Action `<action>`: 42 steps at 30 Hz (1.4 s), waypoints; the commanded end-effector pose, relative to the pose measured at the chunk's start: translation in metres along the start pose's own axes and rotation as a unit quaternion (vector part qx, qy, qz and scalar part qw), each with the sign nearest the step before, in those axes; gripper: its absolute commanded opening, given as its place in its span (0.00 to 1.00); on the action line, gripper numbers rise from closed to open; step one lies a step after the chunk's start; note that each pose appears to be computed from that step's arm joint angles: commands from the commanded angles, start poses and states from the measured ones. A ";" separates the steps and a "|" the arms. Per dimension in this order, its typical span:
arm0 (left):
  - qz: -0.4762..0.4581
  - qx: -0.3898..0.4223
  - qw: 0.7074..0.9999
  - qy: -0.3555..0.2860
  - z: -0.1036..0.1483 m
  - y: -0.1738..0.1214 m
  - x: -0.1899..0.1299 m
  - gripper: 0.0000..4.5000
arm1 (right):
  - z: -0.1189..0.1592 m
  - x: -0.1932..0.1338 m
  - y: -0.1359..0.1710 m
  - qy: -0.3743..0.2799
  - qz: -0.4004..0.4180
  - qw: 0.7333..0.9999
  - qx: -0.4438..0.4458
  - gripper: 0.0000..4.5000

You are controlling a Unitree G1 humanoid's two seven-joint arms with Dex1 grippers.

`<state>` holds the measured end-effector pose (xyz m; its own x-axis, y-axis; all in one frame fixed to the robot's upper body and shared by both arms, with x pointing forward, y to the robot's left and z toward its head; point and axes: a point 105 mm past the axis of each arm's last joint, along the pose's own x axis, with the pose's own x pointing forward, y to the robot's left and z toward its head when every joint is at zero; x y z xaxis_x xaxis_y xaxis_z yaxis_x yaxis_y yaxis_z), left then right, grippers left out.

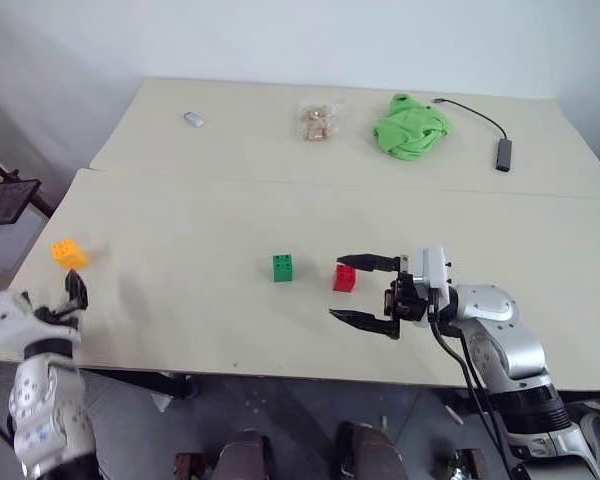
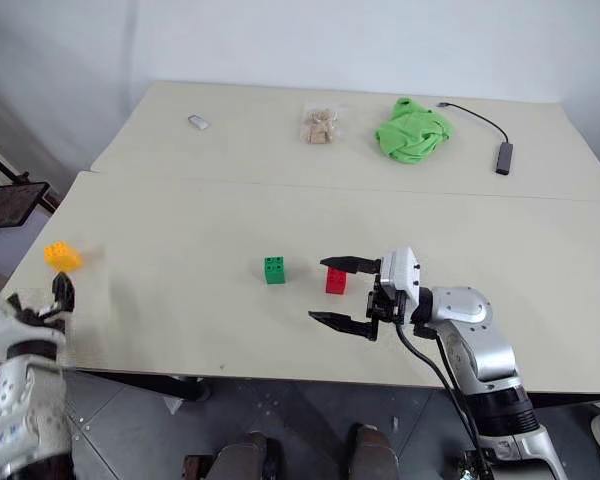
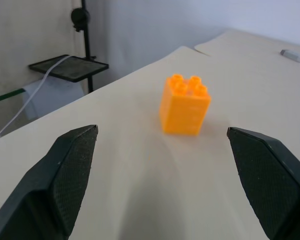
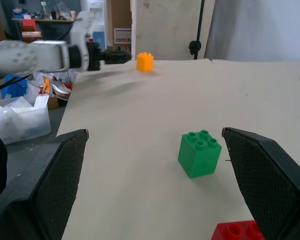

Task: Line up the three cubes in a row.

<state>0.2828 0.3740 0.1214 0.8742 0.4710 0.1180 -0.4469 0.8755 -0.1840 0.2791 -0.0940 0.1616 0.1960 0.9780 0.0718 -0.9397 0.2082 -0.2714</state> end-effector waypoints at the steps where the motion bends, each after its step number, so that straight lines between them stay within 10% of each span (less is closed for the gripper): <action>1: 0.021 0.047 0.999 0.009 0.000 0.005 0.015 0.97 | 0.007 -0.003 0.002 -0.005 -0.006 1.000 -0.021 1.00; 7: -0.016 0.040 0.999 0.006 -0.001 -0.020 0.040 0.94 | 0.006 -0.006 0.002 0.001 -0.028 0.999 -0.033 1.00; 16: -0.044 -0.007 0.999 0.009 0.002 -0.033 0.035 0.36 | 0.004 -0.016 -0.003 0.014 -0.057 0.997 -0.042 1.00; 20: -0.174 -0.015 0.985 0.016 0.014 -0.056 0.035 0.33 | 0.001 -0.026 -0.007 0.028 -0.073 0.996 -0.044 1.00; 24: -0.366 0.047 0.928 0.046 0.017 -0.099 0.026 0.33 | 0.001 -0.033 -0.010 0.039 -0.084 0.995 -0.047 1.00; 32: -0.739 0.236 0.625 0.085 0.004 -0.166 -0.021 0.33 | -0.008 -0.050 -0.002 0.075 -0.102 0.992 -0.025 1.00; 42: -0.790 0.283 0.527 0.135 -0.015 -0.174 -0.015 0.33 | -0.010 -0.077 0.006 0.117 -0.137 0.983 -0.024 1.00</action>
<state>0.3561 0.2147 0.1432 0.2626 -0.8641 -0.4293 0.9470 0.1457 0.2862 0.2635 -0.1647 0.1321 0.4885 0.8671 -0.0976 -0.8511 0.4489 -0.2722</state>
